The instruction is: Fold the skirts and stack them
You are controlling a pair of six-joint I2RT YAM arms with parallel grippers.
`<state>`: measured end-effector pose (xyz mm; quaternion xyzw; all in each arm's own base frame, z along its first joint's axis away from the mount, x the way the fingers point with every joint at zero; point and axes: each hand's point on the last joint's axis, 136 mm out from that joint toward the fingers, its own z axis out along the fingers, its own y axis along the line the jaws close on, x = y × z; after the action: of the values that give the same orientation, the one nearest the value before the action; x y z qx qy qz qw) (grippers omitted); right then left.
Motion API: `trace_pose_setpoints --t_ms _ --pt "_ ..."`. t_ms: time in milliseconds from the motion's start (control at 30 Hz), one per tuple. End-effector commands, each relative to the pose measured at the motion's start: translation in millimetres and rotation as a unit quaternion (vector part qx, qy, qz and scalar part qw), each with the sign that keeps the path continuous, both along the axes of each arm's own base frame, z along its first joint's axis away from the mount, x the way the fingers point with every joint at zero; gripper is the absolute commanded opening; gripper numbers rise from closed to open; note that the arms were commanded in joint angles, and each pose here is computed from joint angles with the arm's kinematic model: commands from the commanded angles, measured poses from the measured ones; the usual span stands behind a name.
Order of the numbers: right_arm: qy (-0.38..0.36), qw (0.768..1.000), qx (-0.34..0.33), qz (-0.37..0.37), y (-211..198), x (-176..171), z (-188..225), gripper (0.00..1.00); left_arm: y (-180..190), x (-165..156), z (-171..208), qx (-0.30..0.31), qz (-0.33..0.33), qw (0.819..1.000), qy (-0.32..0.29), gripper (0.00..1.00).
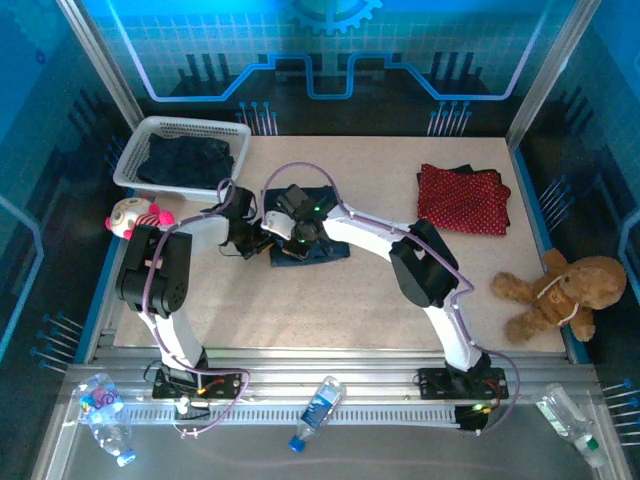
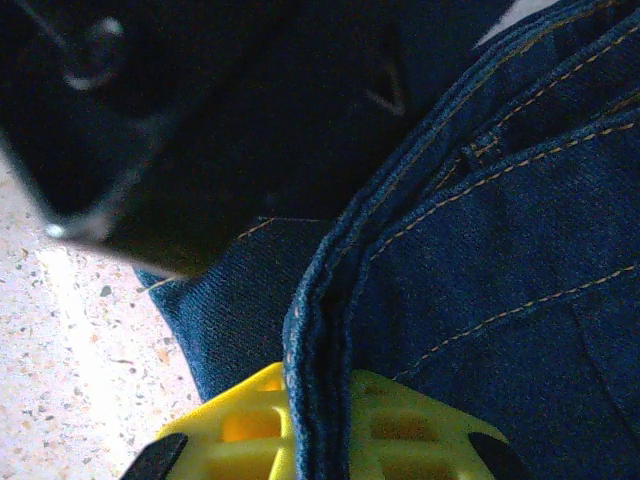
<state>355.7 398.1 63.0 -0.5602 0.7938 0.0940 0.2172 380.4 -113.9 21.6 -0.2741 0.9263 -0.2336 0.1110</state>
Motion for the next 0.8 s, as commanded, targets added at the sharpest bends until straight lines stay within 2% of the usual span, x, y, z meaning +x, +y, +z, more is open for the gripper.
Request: trace_pose_setpoints --t_ms 0,67,100,133,233,267,333,400,500,633,767 --pt "0.021 1.0 -0.015 0.01 -10.3 -2.9 -0.7 0.19 11.5 -8.7 1.8 -0.009 0.015 1.0 0.018 0.04" --pt "0.062 0.997 0.035 0.012 -6.5 -12.4 20.2 0.42 21.3 -10.5 13.8 -0.003 0.02 1.0 0.008 0.14" --pt "0.076 0.995 0.062 0.01 -5.8 -15.0 36.3 0.6 27.5 -12.4 21.8 0.006 0.022 1.0 0.001 0.18" --pt "0.082 0.993 0.086 0.011 -5.5 -17.2 53.1 0.68 34.6 -15.1 27.8 0.017 0.026 1.0 -0.002 0.2" --pt "0.085 0.988 0.128 -0.016 -14.4 -6.5 82.3 0.7 48.6 -22.2 48.5 0.043 0.036 0.998 -0.018 0.22" --pt "0.08 0.987 0.135 -0.043 -21.7 6.2 85.3 0.69 51.4 -24.6 54.8 0.05 0.039 0.998 -0.024 0.22" --pt "0.077 0.982 0.14 -0.099 -36.6 33.8 80.5 0.56 48.5 -24.6 67.2 0.038 0.045 0.997 -0.039 0.2" --pt "0.099 0.973 0.138 -0.155 -51.0 62.1 66.2 0.36 34.7 -19.5 80.1 0.001 0.047 0.997 -0.062 0.18" --pt "0.118 0.962 0.112 -0.219 -64.8 98.6 43.6 0.13 -1.3 -8.5 95.1 -0.068 0.024 0.993 -0.089 0.17" --pt "0.157 0.947 0.103 -0.261 -72.4 124.3 10.5 0.04 -50.4 1.6 95.4 -0.13 -0.021 0.987 -0.094 0.16" --pt "0.194 0.92 0.092 -0.327 -92.8 133.0 -16.0 0.03 -59.5 1.7 55.2 -0.116 -0.026 0.992 -0.033 0.12"
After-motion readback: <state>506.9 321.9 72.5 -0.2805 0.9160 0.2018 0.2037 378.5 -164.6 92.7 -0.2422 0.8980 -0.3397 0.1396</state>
